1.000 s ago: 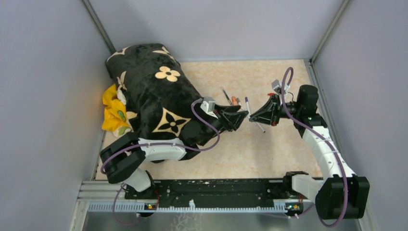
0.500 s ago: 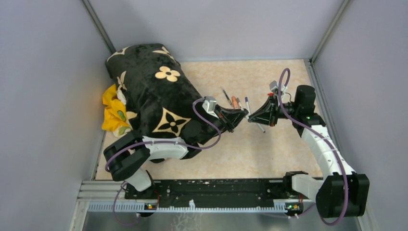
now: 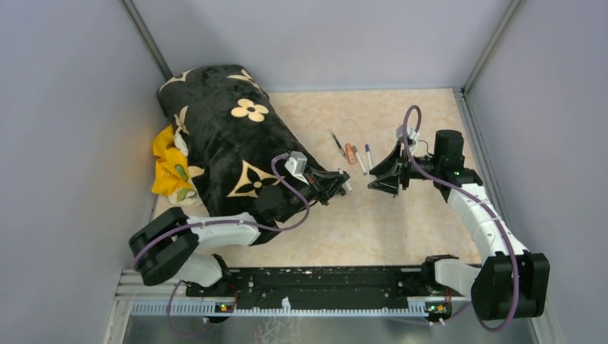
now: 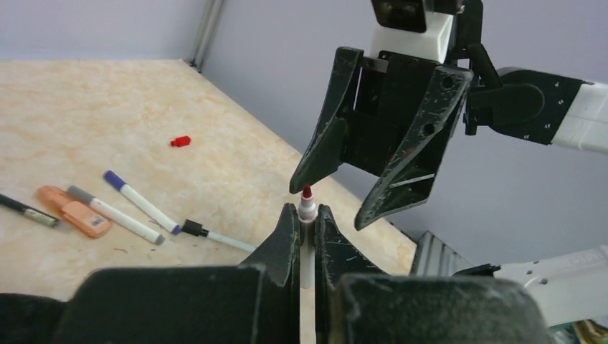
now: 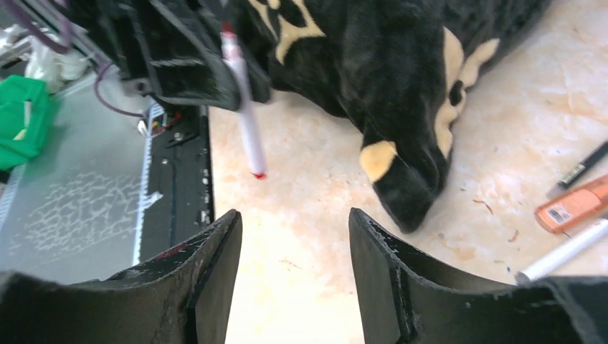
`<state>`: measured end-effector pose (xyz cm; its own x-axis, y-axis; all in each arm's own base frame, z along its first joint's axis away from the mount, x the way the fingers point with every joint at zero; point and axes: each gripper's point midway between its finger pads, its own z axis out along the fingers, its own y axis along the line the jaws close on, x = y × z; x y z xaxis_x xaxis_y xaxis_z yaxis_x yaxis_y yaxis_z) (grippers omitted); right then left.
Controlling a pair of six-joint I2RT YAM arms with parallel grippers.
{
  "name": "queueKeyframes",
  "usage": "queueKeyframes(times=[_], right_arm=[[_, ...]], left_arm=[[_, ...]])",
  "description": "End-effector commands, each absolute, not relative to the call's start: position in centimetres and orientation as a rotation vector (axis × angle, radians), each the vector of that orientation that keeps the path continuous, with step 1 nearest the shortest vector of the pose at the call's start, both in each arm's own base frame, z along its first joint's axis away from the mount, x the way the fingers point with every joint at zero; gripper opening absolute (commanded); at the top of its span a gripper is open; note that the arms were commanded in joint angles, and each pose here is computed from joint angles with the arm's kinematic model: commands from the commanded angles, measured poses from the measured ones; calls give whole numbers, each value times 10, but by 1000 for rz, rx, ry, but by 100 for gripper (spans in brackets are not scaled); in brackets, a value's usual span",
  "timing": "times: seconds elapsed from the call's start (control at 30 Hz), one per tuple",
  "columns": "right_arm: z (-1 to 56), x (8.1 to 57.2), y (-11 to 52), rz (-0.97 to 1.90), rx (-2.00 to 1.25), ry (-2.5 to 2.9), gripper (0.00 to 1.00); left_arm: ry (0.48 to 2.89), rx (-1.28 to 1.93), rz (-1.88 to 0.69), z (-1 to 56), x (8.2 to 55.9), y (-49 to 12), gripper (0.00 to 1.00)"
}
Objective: Insert the pens into the pen caps
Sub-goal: Pick up the pen cap from the center of the board.
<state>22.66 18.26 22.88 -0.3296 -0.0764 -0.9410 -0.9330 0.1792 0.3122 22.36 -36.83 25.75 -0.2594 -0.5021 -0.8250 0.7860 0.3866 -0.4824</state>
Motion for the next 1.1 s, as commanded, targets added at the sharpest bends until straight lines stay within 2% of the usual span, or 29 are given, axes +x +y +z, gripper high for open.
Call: queueKeyframes(times=[0.0,0.23,0.47,0.6,0.73,0.9,1.07], right_arm=[[219,253,172,1050,-1022,1642,56],[185,317,134,673,-921,1883,59],[169,388,88,299,-947,2030,61],[148,417,68,204,-1134,2122,64],[117,434,50,215,-1395,2187,60],[114,447,38,173,-1780,1932,62],[111,475,10,44,-1953,1845,61]], left_arm=[[1483,428,-1097,230,215,-351,0],[1586,511,-854,208,211,-303,0],[1571,496,-847,192,201,-284,0],[1562,489,-859,190,198,-280,0],[1548,477,-868,190,196,-276,0],[1538,449,-867,190,196,-270,0],[1543,437,-861,189,197,-270,0]])
